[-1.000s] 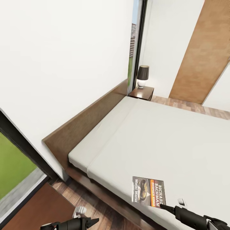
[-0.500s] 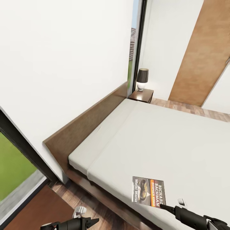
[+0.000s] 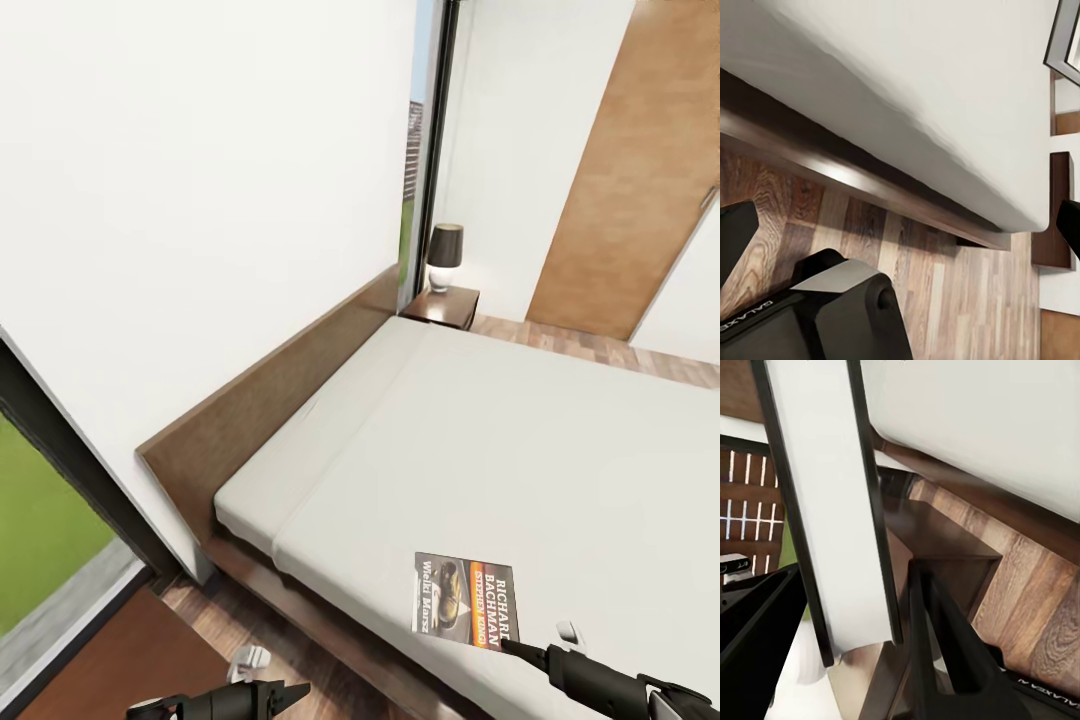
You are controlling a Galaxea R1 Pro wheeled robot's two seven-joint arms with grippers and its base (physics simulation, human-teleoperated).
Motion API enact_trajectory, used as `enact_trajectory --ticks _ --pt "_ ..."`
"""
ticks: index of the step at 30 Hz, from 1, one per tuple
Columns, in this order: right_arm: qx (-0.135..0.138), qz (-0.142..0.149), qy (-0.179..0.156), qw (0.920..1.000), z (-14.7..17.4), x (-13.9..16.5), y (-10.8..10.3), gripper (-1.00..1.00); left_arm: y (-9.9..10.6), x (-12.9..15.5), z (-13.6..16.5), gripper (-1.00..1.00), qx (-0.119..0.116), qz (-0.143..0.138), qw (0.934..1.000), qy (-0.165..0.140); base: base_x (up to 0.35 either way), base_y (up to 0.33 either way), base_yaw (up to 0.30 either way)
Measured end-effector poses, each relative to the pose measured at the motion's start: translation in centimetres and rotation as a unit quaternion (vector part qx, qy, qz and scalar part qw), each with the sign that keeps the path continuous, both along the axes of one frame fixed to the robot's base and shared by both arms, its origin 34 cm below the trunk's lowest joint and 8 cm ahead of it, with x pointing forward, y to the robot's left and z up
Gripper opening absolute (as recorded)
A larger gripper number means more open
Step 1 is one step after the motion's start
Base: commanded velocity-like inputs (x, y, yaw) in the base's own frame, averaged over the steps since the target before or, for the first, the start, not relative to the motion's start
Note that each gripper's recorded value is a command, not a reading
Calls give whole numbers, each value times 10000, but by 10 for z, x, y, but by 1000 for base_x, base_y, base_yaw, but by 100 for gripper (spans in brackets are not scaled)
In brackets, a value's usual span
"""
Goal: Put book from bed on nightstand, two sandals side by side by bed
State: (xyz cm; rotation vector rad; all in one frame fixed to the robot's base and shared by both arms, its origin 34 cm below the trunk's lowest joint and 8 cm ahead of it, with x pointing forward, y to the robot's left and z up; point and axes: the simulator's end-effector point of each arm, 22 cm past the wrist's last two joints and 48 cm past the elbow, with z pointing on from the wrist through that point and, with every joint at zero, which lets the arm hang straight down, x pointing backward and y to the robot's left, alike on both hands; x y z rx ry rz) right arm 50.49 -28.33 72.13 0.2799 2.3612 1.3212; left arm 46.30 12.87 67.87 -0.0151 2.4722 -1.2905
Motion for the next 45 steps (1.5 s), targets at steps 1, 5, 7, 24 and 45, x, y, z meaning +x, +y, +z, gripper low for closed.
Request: enact_trajectory --ticks 1,5,7,24,45 --pt "1 -1 -9 10000 1 0 0 -100 0 0 1 100 -3 -1 10000 -9 0 0 0" --pt "2 -3 -41 10000 3 2 0 -100 0 2 3 100 -5 -1 10000 -41 0 0 0" --pt "2 -2 -59 10000 4 3 0 -100 0 3 4 100 -5 -1 10000 -58 0 0 0" --pt "8 0 -197 9998 15 8 0 -100 0 10 13 100 -5 -1 9998 -194 0 0 0" --pt "-19 -3 -358 9994 27 15 0 -100 0 18 25 100 -5 -6 9993 -364 0 0 0"
